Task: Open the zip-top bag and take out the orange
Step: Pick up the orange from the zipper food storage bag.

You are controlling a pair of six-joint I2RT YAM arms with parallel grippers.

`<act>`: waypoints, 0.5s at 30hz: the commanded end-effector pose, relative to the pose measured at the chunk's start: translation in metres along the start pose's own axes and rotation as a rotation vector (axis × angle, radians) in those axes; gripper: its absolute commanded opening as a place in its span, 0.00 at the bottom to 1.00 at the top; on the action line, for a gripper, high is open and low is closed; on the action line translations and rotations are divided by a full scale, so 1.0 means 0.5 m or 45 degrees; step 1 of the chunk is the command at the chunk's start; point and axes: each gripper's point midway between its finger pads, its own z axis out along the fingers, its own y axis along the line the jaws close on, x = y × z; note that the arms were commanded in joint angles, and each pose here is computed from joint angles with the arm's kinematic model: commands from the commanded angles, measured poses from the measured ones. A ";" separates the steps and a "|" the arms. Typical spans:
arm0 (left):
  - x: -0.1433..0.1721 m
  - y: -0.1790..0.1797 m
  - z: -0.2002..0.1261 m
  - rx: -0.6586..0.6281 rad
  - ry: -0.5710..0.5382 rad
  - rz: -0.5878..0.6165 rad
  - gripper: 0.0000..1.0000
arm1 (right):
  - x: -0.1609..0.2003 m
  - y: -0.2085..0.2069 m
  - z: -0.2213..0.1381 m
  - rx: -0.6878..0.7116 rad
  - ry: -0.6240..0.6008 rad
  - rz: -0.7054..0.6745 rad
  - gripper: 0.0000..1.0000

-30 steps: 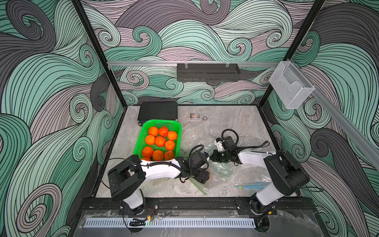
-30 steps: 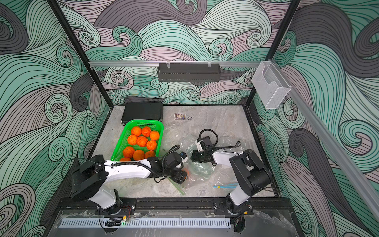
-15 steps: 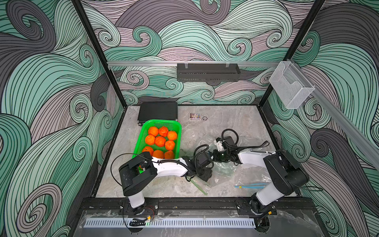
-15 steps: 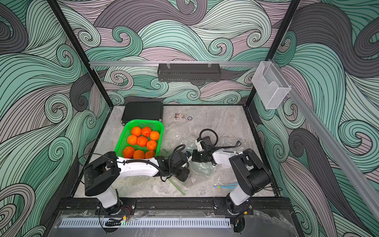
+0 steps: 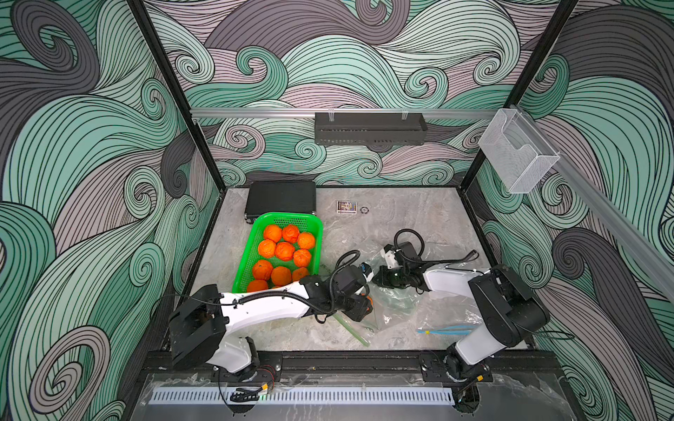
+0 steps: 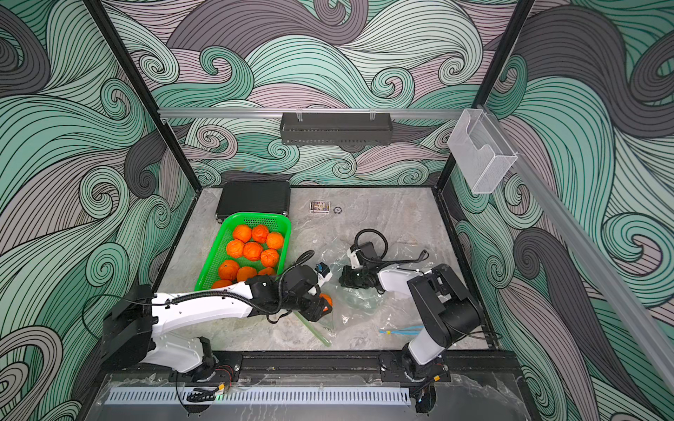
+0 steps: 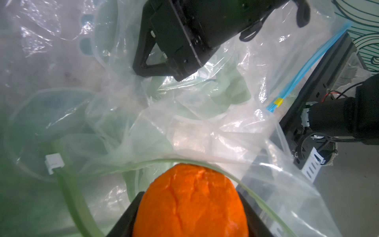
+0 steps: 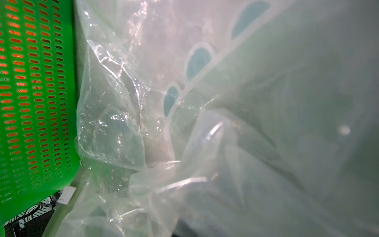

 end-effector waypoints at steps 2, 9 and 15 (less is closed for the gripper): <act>-0.014 0.008 -0.042 -0.022 -0.076 -0.075 0.50 | 0.086 -0.090 0.013 0.215 0.168 0.092 0.00; -0.055 0.028 -0.131 -0.080 -0.240 -0.146 0.46 | 0.084 -0.089 0.013 0.212 0.164 0.092 0.00; -0.034 0.109 -0.202 -0.306 -0.290 -0.206 0.46 | 0.084 -0.088 0.013 0.211 0.165 0.090 0.00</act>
